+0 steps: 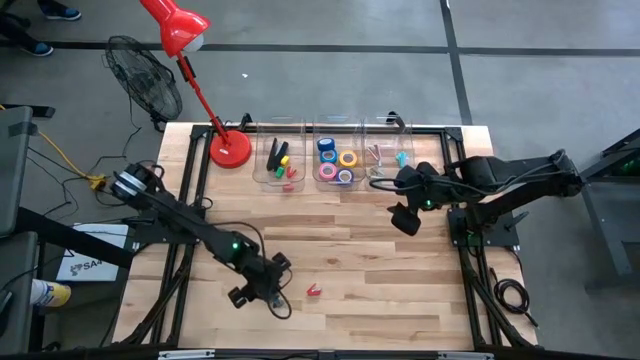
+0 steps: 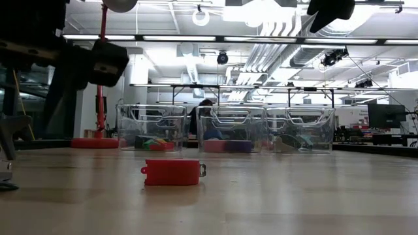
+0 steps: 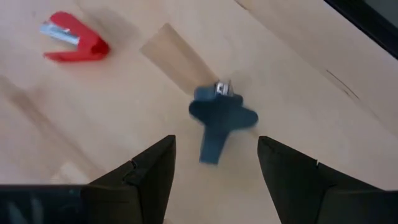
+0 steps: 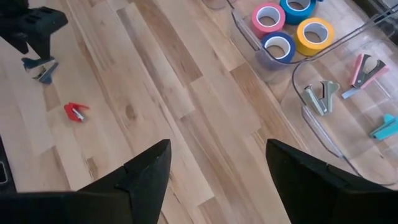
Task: Pick and place Stapler, Stapler remover, tape
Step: Put the black staple remover into the right transparent bin
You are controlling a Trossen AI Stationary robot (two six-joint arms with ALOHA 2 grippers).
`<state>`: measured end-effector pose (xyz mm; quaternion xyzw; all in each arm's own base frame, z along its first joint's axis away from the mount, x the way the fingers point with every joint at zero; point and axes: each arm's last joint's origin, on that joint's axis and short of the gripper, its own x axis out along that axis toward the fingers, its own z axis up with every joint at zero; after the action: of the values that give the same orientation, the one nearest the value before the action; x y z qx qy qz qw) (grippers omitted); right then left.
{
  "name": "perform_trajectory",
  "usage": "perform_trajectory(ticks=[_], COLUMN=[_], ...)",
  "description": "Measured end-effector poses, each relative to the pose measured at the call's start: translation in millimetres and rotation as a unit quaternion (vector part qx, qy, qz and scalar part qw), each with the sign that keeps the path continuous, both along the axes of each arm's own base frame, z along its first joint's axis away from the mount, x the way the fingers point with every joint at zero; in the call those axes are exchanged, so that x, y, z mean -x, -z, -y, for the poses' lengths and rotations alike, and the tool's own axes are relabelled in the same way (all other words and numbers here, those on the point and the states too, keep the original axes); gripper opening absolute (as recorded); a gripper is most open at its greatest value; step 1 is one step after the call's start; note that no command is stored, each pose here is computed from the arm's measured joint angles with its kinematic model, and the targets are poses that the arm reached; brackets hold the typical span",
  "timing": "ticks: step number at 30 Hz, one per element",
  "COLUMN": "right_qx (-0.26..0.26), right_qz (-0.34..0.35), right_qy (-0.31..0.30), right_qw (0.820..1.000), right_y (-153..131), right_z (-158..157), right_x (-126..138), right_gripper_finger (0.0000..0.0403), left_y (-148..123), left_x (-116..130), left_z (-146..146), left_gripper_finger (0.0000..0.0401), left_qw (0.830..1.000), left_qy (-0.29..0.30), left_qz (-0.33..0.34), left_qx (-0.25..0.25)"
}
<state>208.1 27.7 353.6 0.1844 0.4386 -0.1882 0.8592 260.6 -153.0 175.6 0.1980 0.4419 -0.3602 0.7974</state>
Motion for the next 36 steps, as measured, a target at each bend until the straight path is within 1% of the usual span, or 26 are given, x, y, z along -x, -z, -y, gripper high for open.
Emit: perform_trajectory(ticks=[2,8,14,17,20,28,32,36], right_qx=[0.000,0.002,0.002,0.003,0.004,0.007,0.010,0.010], right_qz=[0.000,-0.001,-0.001,-0.002,-0.002,-0.003,-0.003,-0.003], right_qy=[-0.001,-0.003,-0.004,-0.005,-0.007,-0.011,-0.013,-0.013], right_qw=[1.000,1.000,1.000,1.000,1.000,1.000,1.000,1.000], right_y=[0.0,0.0,0.0,0.1,0.1,0.1,0.1,0.1], right_z=[0.0,0.0,0.0,0.0,0.0,0.0,0.1,0.1], right_x=[0.0,0.1,0.1,0.1,0.1,0.1,0.1,0.1], right_gripper_finger=[0.0255,0.0255,0.0255,0.0255,0.0255,0.0255,0.0255,0.0255], left_y=[3.2,8.8,21.8,21.2,19.7,19.9,19.8,19.2], left_x=[-0.7,-10.1,-13.8,-16.8,-18.6,-18.4,-18.5,-19.0], left_z=[2.5,7.1,9.6,10.6,11.5,11.4,11.5,11.5], left_gripper_finger=[0.0223,0.0223,0.0223,0.0214,0.0189,0.0101,0.0071,0.0029], left_qw=[1.000,1.000,1.000,0.999,0.999,0.999,0.999,0.998], left_qy=[0.003,0.004,0.009,0.003,0.001,-0.005,-0.023,-0.034], left_qz=[-0.001,0.026,0.013,0.031,0.043,0.038,0.031,0.028], left_qx=[0.000,0.014,0.012,0.011,0.017,0.019,0.027,0.033])
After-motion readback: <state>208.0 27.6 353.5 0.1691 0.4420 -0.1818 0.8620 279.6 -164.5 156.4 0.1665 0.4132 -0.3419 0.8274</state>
